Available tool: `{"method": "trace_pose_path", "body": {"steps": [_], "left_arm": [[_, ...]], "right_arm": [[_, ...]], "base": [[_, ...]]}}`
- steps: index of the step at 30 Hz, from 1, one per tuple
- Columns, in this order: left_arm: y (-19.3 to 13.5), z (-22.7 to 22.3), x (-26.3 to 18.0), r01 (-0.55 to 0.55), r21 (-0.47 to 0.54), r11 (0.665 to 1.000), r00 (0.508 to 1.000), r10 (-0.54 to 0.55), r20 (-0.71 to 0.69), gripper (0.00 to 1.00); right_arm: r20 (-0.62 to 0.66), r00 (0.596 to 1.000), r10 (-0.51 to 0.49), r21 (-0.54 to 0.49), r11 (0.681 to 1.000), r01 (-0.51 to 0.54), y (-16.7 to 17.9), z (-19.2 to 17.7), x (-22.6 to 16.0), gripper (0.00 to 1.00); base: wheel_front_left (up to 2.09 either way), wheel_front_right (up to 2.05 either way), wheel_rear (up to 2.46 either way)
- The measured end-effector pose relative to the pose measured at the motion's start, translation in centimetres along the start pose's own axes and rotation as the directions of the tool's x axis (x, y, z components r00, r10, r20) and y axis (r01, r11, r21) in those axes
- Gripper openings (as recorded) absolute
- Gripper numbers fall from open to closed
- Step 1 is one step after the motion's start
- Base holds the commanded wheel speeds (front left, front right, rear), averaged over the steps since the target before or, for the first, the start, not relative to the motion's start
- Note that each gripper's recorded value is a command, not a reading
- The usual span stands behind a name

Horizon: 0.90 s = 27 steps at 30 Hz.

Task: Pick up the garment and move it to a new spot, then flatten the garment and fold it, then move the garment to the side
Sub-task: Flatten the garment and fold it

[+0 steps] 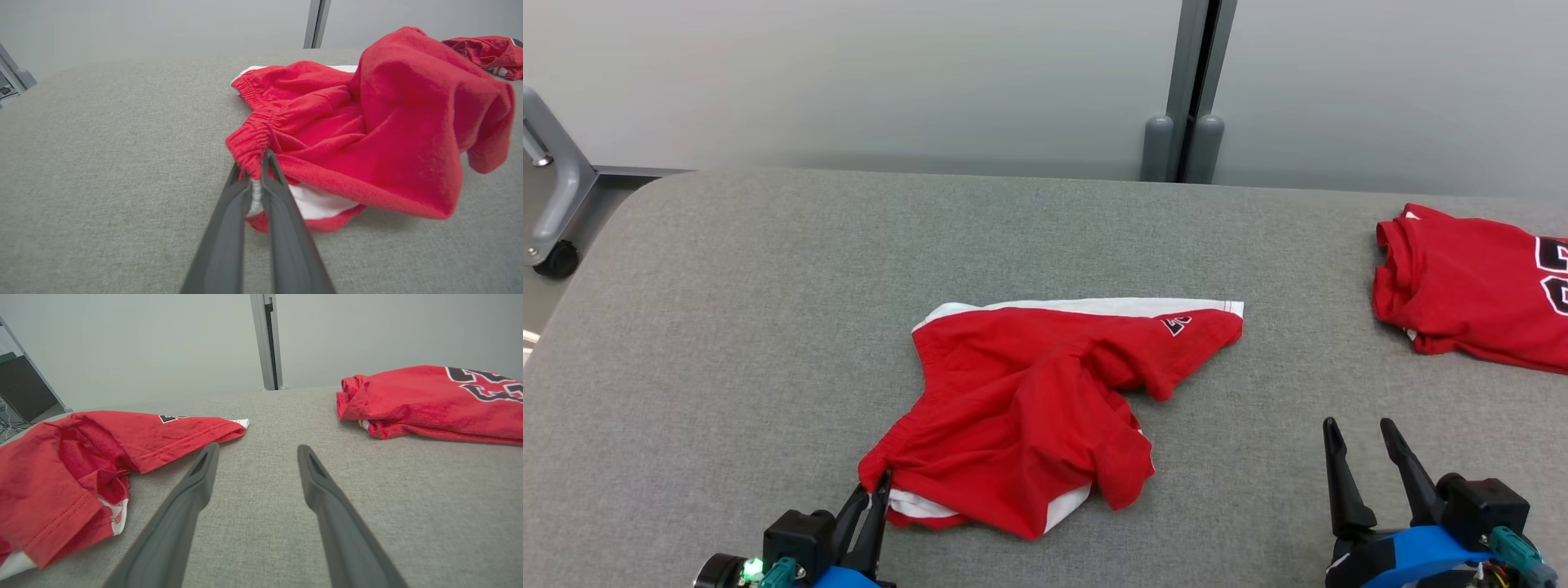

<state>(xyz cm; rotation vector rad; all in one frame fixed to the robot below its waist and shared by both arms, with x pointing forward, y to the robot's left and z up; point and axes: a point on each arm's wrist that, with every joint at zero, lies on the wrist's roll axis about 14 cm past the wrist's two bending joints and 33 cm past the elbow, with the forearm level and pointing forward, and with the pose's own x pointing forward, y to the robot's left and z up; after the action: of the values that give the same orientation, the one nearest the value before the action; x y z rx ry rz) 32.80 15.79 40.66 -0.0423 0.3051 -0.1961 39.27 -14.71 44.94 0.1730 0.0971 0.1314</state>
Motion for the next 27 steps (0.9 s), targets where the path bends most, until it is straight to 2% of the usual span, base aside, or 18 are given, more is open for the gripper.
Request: {"method": "trace_pose_path", "body": {"steps": [1,2,8,11,16,23,27], "left_arm": [[0.0,-0.1,-0.2,-0.003,-0.008,1.0,1.0,0.003,0.0,0.25],[-0.1,0.0,-0.3,-0.005,-0.017,1.0,1.0,0.005,0.005,1.0],[-0.4,2.5,-0.3,-0.023,-0.049,0.999,0.993,0.028,0.116,1.0],[0.7,4.7,-0.3,-0.071,-0.067,0.995,0.979,0.082,0.188,1.0],[3.5,8.9,-1.5,-0.175,-0.065,0.982,0.928,0.187,0.323,1.0],[6.5,10.2,-3.9,-0.301,-0.054,0.952,0.875,0.298,0.381,1.0],[7.5,9.8,-4.7,-0.337,-0.057,0.94,0.864,0.333,0.377,1.0]], "right_arm": [[-0.003,1.0,0.003,0.0,1.0,-0.003,0.1,-0.1,0.0,1.0],[-0.006,1.0,0.006,0.0,1.0,-0.006,0.2,-0.2,0.0,1.0],[-0.004,1.0,0.015,-0.002,1.0,-0.015,0.6,-0.1,-0.2,1.0],[0.003,1.0,0.016,-0.003,1.0,-0.016,0.6,0.2,-0.3,1.0],[0.011,1.0,0.019,-0.004,1.0,-0.019,0.7,0.5,-0.3,1.0],[0.001,1.0,0.022,0.002,1.0,-0.022,0.9,0.1,-0.8,1.0],[-0.011,1.0,0.026,0.007,1.0,-0.026,1.0,-0.3,-0.9,1.0]], "base": [[0.0,0.0,0.0],[0.0,0.0,0.0],[0.0,0.0,0.0],[0.0,0.0,0.0],[0.0,0.0,0.0],[0.0,0.0,0.0],[0.0,0.0,0.0]]}}
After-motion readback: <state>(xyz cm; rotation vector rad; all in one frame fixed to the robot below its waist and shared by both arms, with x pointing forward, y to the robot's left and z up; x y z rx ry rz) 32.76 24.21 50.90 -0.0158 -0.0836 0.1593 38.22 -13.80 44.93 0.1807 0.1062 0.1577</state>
